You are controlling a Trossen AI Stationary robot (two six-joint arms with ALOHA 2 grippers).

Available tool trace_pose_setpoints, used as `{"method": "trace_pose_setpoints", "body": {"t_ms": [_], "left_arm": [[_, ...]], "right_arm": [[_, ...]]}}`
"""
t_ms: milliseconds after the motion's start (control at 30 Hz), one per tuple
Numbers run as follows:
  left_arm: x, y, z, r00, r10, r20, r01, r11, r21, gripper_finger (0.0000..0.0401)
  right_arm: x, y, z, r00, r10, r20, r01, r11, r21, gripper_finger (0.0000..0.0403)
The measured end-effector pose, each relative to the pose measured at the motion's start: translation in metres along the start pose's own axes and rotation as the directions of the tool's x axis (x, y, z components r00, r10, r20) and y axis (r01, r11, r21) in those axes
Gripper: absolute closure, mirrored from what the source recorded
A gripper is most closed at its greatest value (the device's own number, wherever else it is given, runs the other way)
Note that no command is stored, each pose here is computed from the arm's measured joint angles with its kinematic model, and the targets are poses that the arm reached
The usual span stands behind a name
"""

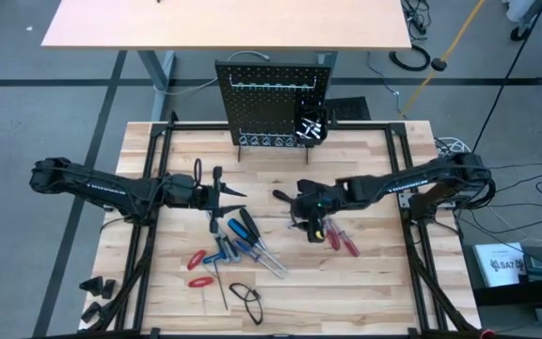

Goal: Hang tools onto peg board
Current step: Put the extension bar into the black bin on the pegboard

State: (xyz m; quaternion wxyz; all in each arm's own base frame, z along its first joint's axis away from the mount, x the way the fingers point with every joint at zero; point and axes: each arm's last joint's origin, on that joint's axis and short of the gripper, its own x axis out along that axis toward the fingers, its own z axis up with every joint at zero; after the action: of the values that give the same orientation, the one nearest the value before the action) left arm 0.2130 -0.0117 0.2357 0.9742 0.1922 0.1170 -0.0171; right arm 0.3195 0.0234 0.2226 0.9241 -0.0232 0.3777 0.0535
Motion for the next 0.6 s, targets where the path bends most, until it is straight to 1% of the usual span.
{"method": "trace_pose_setpoints", "body": {"t_ms": [100,300,467,500,600], "left_arm": [[0.0,0.0,0.0,1.0,0.0,0.0,0.0,1.0,0.0,0.0267],[0.0,0.0,0.0,1.0,0.001,0.001,-0.001,1.0,0.0,0.0267],[0.0,0.0,0.0,1.0,0.001,0.001,-0.001,1.0,0.0,0.0267],[0.0,0.0,0.0,1.0,0.0,0.001,0.0,1.0,0.0,0.0267],[0.0,0.0,0.0,1.0,0.0,-0.002,0.0,1.0,0.0,0.0267]], "right_arm": [[0.008,0.0,-0.016,1.0,-0.006,0.027,0.006,1.0,-0.004,0.0202],[0.018,0.001,-0.042,0.997,-0.002,0.082,0.013,0.99,-0.138,0.0202],[0.024,0.001,-0.049,0.991,-0.004,0.136,0.031,0.98,-0.197,0.0202],[0.028,0.001,-0.05,0.991,0.002,0.134,0.025,0.98,-0.198,0.0202],[0.041,0.002,-0.054,0.988,0.065,0.143,-0.036,0.98,-0.198,0.0202]]}}
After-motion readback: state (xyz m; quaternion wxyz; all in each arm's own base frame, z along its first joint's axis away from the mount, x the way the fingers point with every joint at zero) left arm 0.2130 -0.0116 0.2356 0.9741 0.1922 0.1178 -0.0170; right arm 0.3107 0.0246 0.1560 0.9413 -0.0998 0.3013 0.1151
